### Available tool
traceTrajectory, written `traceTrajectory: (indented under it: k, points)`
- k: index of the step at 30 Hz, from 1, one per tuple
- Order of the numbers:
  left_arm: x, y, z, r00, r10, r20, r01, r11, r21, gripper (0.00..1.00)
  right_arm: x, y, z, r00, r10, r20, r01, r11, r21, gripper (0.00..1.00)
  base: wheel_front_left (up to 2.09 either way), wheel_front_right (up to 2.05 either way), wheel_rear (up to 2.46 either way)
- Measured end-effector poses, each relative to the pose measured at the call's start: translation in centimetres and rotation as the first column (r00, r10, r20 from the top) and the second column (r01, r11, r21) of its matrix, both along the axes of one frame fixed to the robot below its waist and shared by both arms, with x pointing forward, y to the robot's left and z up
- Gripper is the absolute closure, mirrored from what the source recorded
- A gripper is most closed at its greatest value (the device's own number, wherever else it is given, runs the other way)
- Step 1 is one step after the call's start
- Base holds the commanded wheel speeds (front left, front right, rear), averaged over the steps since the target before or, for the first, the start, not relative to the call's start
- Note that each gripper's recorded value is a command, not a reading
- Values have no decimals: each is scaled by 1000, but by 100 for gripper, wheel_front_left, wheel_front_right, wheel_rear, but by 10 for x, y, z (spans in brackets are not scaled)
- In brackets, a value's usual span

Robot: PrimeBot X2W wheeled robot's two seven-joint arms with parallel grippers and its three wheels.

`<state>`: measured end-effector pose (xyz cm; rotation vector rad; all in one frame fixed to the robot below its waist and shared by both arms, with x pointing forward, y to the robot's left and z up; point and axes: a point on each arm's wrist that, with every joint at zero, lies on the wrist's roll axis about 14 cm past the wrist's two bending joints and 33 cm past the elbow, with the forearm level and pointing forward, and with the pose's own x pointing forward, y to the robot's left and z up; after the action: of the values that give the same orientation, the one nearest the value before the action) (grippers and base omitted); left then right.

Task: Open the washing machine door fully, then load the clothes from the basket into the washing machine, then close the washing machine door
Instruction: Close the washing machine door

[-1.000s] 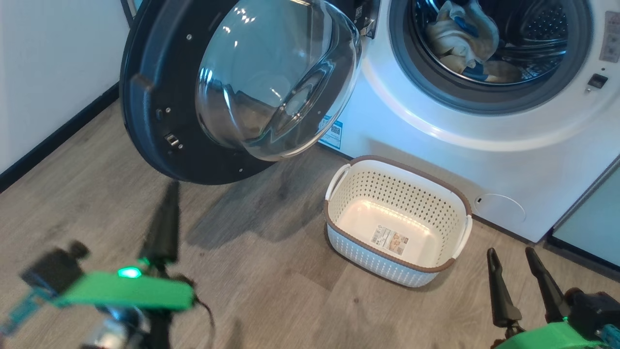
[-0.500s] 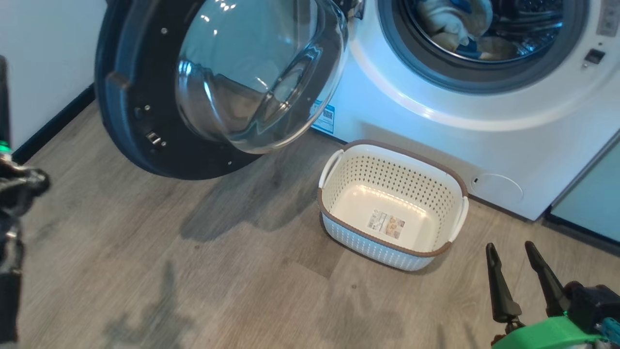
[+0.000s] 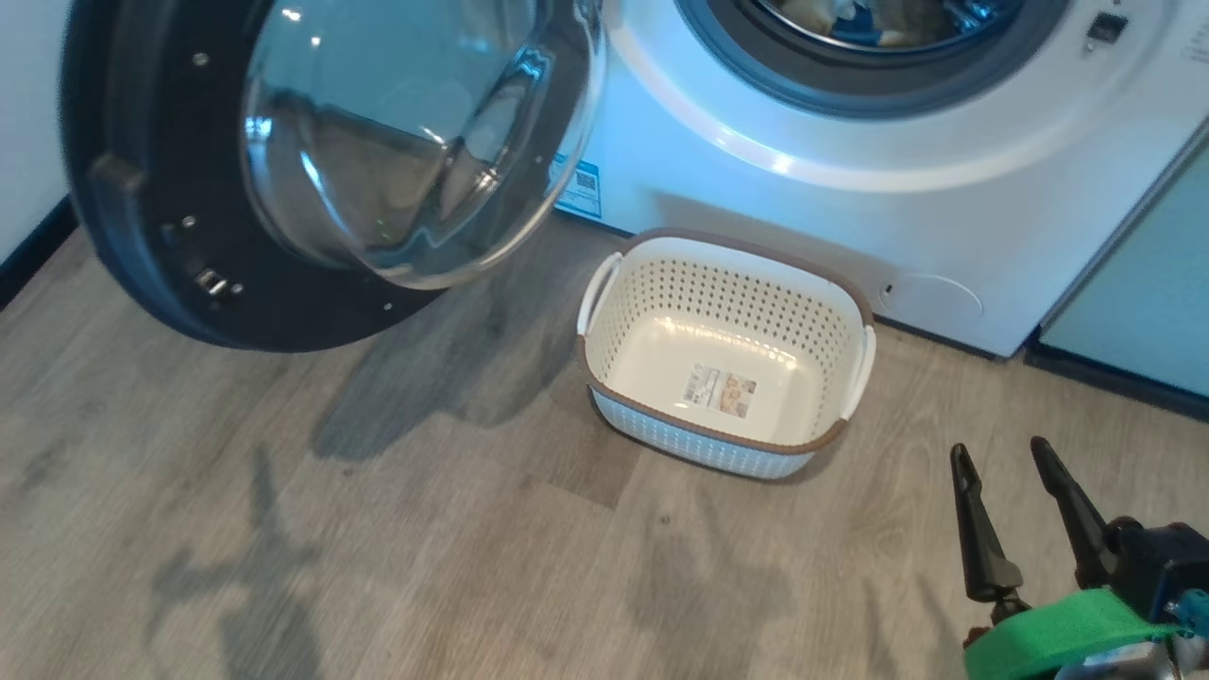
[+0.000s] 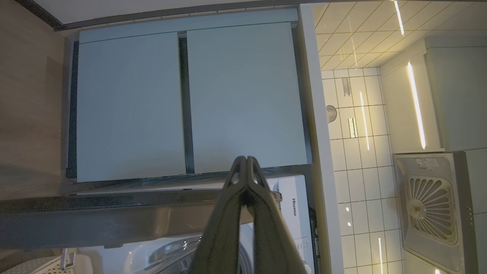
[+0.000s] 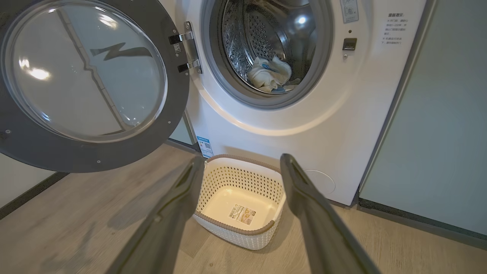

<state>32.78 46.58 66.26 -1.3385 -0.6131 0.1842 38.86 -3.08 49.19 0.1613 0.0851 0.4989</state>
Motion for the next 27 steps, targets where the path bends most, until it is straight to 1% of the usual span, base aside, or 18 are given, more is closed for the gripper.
traceTrajectory:
  k: [7, 10, 13, 19, 27]
  points:
    - [20, 9, -36, 997, -4, -74, -2, 996, -86, 100, 4, -13, -3, 999, -36, -11, 36, 999, -29, 0, 0, 0, 0]
    - [29, 8, -57, 992, -13, -129, -1, 994, -109, 100, 6, -18, -5, 999, -50, -16, 49, 998, -40, 0, 0, 0, 0]
    - [36, 7, -67, 990, -22, -141, 2, 990, -138, 100, 6, -21, -6, 998, -56, -21, 55, 997, -46, 0, 0, 0, 0]
    - [54, -4, -80, 982, -70, -173, 43, 988, -151, 100, 8, -23, -11, 997, -62, -36, 60, 997, -57, 0, 0, 0, 0]
    - [77, -16, -87, 970, -114, -217, 87, 988, -130, 100, 16, -24, -11, 997, -69, -35, 67, 996, -52, 0, 0, 0, 0]
